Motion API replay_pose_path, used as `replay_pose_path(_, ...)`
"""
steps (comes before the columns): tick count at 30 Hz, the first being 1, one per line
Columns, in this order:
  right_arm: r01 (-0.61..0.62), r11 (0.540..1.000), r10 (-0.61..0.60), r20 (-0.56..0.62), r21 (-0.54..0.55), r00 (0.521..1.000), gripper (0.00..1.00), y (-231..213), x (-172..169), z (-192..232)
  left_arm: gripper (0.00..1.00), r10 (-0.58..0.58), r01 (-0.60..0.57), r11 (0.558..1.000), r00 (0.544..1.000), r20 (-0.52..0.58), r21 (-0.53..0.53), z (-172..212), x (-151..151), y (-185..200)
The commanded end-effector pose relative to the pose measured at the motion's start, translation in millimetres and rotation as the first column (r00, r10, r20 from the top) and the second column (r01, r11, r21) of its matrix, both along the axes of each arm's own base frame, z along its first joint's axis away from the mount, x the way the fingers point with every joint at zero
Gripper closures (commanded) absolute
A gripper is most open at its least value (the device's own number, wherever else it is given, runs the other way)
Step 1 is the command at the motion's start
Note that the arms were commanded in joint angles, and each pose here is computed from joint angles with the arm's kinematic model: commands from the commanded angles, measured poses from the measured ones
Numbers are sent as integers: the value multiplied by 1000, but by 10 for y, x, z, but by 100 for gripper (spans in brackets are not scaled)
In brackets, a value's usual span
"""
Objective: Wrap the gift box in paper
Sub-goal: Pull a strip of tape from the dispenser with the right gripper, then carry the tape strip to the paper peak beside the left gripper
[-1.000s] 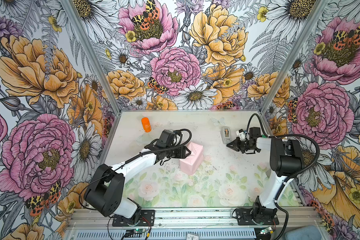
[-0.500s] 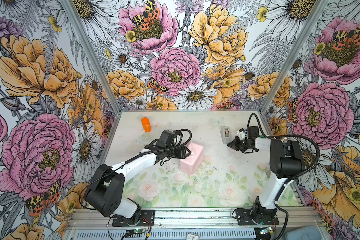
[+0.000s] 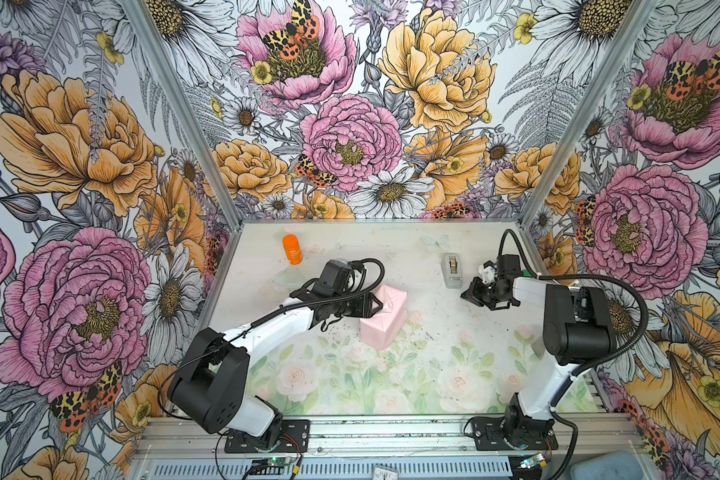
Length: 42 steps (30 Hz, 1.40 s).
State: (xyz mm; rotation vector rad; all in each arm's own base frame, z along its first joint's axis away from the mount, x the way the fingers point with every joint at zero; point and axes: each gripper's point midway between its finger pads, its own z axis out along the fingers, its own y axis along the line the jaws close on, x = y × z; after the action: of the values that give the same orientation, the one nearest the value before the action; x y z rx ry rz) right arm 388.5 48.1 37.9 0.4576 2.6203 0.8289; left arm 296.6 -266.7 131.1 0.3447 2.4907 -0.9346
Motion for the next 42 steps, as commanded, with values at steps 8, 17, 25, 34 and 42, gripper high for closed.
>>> replay_pose_path(8, -299, 953, 247, 436, 55, 866, 100, 785, -443, 1542, 42, 3, -4, 999, 999, 34, 43, 21, 4, 11)
replay_pose_path(17, -594, 804, 491, 534, 25, 688, 100, 1674, -1082, 1964, 42, -2, 0, 999, 999, 37, 45, 23, -1, -1)
replay_pose_path(25, -739, 673, 660, 444, 7, 606, 100, 2183, -1278, 1773, 42, -1, -1, 999, 999, 43, 45, 36, -2, -4)
replay_pose_path(34, -799, 600, 736, 368, 33, 568, 100, 2481, -1279, 1579, 42, -4, 2, 999, 999, 44, 41, 54, -3, -13)
replay_pose_path(42, -791, 611, 755, 271, 38, 597, 100, 2453, -1266, 1410, 42, -4, 2, 999, 999, 45, 40, 60, 2, -13)
